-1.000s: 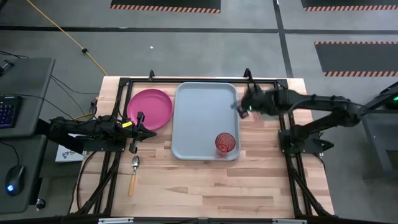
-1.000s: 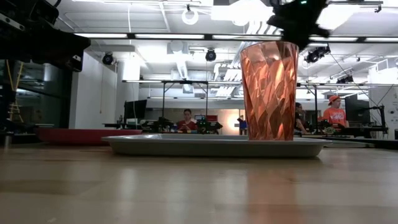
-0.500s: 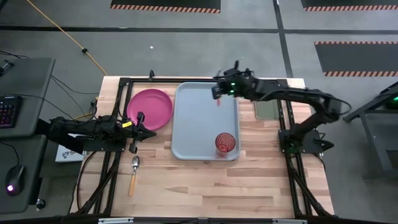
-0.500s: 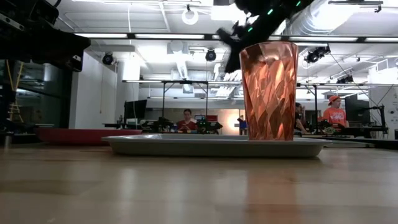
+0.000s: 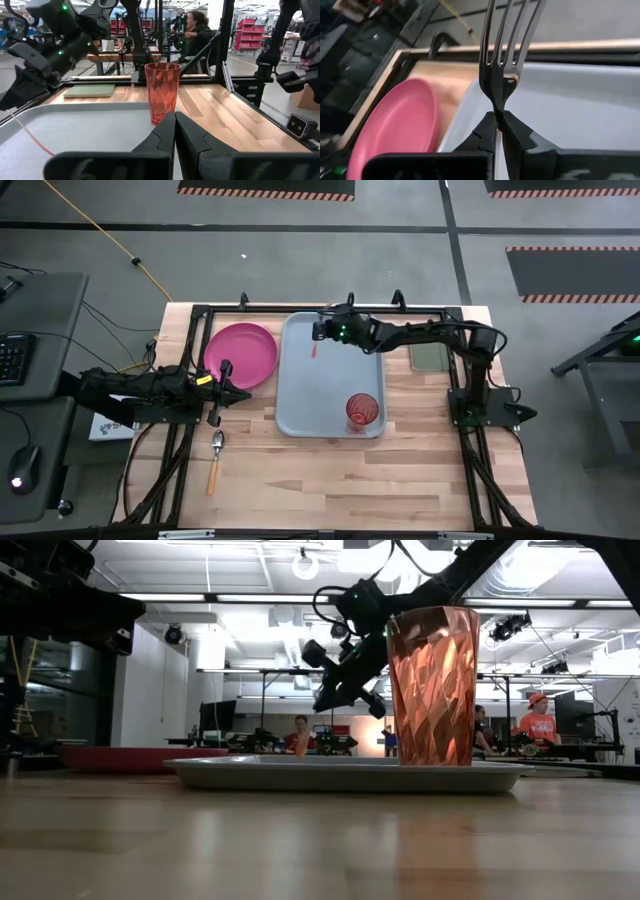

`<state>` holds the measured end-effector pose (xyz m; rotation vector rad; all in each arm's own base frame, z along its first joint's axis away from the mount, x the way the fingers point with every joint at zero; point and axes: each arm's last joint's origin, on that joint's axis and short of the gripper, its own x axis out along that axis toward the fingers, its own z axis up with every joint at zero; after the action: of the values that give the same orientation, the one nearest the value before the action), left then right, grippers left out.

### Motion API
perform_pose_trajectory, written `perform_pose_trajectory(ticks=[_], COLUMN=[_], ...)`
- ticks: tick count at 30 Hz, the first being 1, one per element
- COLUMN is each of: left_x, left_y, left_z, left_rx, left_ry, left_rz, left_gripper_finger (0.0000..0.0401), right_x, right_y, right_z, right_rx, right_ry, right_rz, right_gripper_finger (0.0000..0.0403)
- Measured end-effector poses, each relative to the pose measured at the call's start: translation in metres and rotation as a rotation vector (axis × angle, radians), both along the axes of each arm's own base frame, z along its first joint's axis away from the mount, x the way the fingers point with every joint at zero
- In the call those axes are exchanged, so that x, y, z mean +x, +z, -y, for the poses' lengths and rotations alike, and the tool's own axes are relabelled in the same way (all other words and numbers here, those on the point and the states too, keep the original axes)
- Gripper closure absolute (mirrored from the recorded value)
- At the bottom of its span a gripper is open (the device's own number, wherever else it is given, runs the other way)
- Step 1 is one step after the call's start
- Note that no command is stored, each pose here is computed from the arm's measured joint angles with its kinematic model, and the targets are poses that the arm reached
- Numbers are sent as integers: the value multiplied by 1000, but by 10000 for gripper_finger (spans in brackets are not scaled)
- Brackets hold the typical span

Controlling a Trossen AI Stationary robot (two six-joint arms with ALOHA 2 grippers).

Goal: Pick and place plate/cup/fork/spoon on tray
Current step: Put the orange fork on the gray serving tray to the top left of the orange glass

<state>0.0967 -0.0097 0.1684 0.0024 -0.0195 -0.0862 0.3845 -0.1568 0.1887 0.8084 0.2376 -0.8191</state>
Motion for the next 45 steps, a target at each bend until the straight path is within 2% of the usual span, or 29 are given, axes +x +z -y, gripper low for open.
perform_pose_trajectory(ticks=[4, 8, 12, 16, 19, 24, 26, 29, 35, 42, 45], left_x=[0, 0, 0, 0, 0, 0, 0, 0, 0, 0, 0], left_y=[0, 0, 0, 0, 0, 0, 0, 0, 0, 0, 0], left_z=[0, 0, 0, 0, 0, 0, 0, 0, 0, 0, 0], left_rx=[0, 0, 0, 0, 0, 0, 0, 0, 0, 0, 0], left_ry=[0, 0, 0, 0, 0, 0, 0, 1, 4, 13, 15], left_rz=[0, 0, -1, 0, -1, 0, 0, 0, 0, 0, 0], left_gripper_finger=[400, 400, 400, 400, 400, 400, 400, 400, 400, 400, 400], right_x=[2, -4, -20, -45, -79, -118, -122, -113, -64, -15, -7], right_y=[4, 7, 16, 25, 14, 3, 0, -15, -34, -63, -71], right_z=[-9, -18, -22, -30, -40, -53, -59, -66, -67, -40, -28], right_rx=[-44, -59, -84, -123, -113, -129, -143, -84, 20, 170, 178], right_ry=[24, 101, 59, 42, 33, 36, 10, -109, -323, -434, -462], right_rz=[-21, -139, -299, -311, -210, 289, 410, 426, 523, 647, 658], right_gripper_finger=[400, 400, 400, 400, 400, 400, 400, 400, 392, 375, 374])
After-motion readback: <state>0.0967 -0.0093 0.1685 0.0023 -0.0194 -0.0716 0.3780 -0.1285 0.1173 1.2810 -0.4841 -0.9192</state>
